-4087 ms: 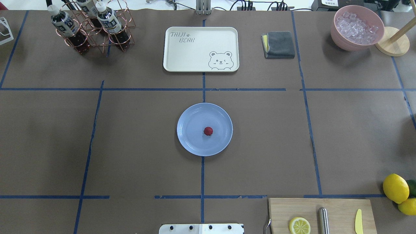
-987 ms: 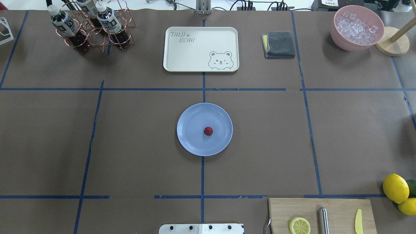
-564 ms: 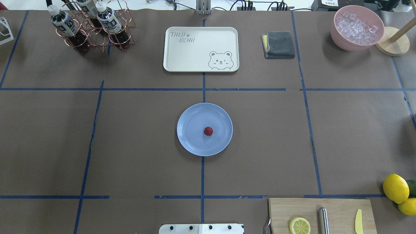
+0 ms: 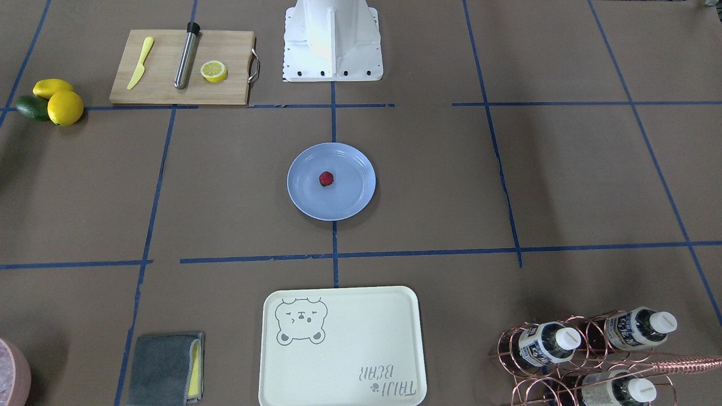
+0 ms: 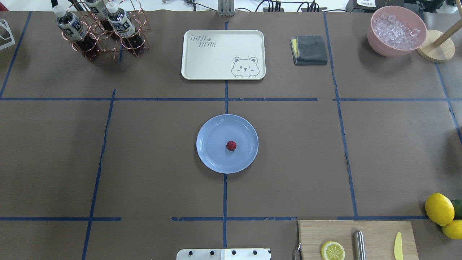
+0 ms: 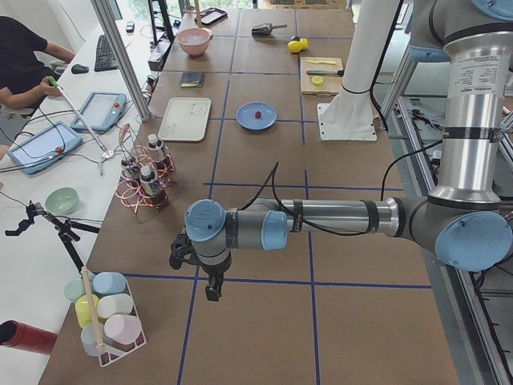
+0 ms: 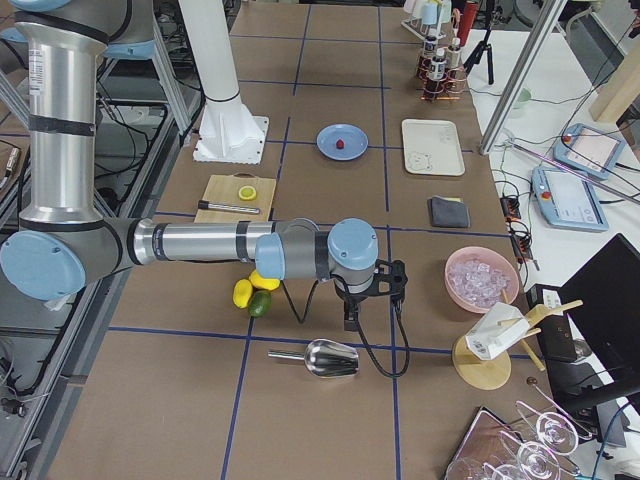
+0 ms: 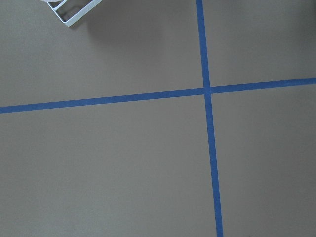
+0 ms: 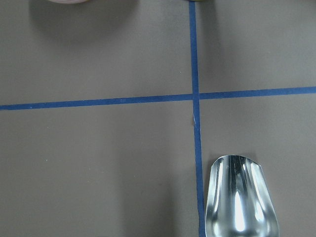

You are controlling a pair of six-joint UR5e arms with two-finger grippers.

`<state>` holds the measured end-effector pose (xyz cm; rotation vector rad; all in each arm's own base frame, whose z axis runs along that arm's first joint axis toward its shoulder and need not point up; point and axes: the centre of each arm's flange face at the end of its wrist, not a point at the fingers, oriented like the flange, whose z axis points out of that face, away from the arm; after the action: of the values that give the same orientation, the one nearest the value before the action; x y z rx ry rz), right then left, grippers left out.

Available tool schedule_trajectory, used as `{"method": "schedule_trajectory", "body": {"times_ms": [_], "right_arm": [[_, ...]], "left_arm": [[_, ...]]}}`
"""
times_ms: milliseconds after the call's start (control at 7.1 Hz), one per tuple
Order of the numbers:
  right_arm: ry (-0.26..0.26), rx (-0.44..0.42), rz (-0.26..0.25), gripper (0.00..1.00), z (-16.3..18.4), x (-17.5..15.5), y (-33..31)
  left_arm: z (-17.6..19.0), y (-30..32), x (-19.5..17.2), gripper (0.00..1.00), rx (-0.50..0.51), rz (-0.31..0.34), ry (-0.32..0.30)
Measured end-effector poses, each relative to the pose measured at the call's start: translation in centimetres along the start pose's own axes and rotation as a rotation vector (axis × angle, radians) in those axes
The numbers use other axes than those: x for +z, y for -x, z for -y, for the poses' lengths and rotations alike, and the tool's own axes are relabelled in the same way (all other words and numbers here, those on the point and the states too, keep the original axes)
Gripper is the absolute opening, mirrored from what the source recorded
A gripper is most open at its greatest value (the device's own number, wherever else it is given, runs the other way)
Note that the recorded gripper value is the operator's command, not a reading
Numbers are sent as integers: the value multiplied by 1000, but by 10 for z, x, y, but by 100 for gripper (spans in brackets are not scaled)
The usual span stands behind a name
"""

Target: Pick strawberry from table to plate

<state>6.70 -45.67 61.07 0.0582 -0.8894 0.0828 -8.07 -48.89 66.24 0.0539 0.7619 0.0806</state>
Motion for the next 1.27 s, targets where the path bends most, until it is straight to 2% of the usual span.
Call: {"method": "schedule_trajectory", "body": {"times_ms": [846,1268], "right_arm": [[-6,-9,-2,100,5,-2,3],[-13,-20,-6,100,21,-4,8]], "left_arm": [[2,-2,-3,100,7,2,-8],[6,-4,-5,100,11,3,-13]]}}
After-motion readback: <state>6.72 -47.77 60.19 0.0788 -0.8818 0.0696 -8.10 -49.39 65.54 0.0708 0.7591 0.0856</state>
